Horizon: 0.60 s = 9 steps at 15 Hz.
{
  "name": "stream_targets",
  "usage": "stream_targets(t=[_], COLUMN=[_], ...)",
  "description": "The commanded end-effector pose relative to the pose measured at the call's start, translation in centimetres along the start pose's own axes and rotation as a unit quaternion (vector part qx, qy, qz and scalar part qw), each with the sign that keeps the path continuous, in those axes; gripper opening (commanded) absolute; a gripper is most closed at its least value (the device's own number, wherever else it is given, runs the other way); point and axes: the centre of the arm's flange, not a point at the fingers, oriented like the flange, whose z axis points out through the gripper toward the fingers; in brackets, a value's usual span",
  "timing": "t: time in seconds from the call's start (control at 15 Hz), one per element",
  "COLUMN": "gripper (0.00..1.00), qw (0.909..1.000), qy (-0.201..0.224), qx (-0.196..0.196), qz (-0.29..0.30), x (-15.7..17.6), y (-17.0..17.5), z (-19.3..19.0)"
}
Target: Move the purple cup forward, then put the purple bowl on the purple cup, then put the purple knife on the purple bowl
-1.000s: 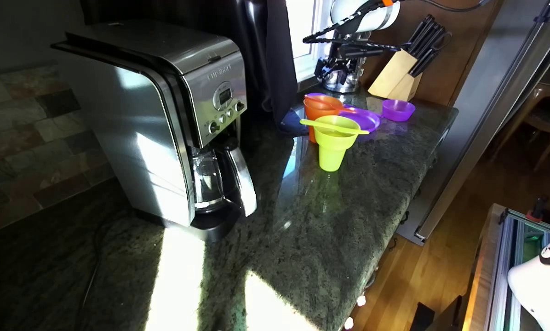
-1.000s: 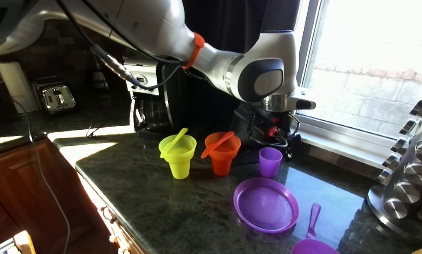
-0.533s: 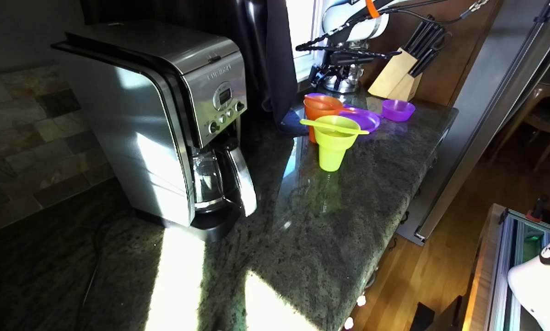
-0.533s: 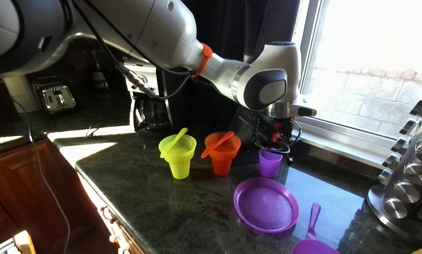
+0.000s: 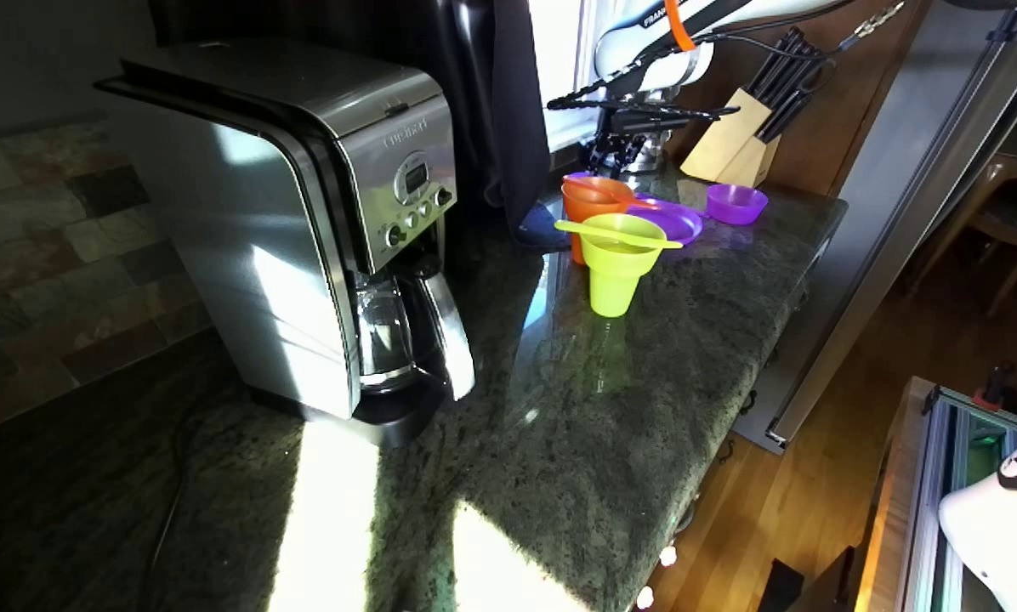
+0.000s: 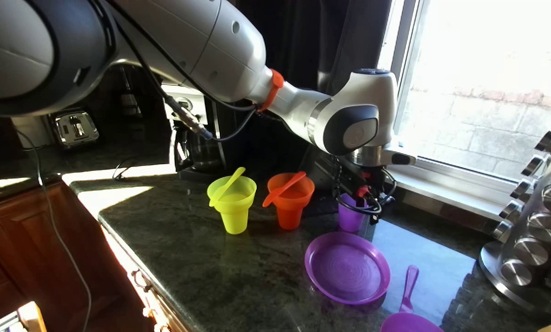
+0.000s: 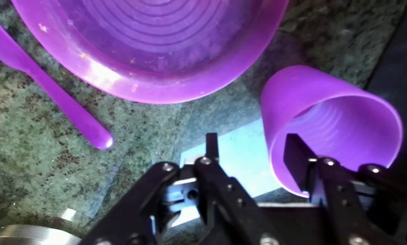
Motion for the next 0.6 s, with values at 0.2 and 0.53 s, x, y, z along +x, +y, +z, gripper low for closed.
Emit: stream_targets(t=[0.2,0.53], gripper=[0.02,0.01], qw=[0.9996,0.9995], qy=[-0.024,-0.018], qx=[0.012,0.025], qz=[-0.004,-0.006], x=[-0.2,-0.9], y=[0.4,1.0], z=[0.5,-1.1])
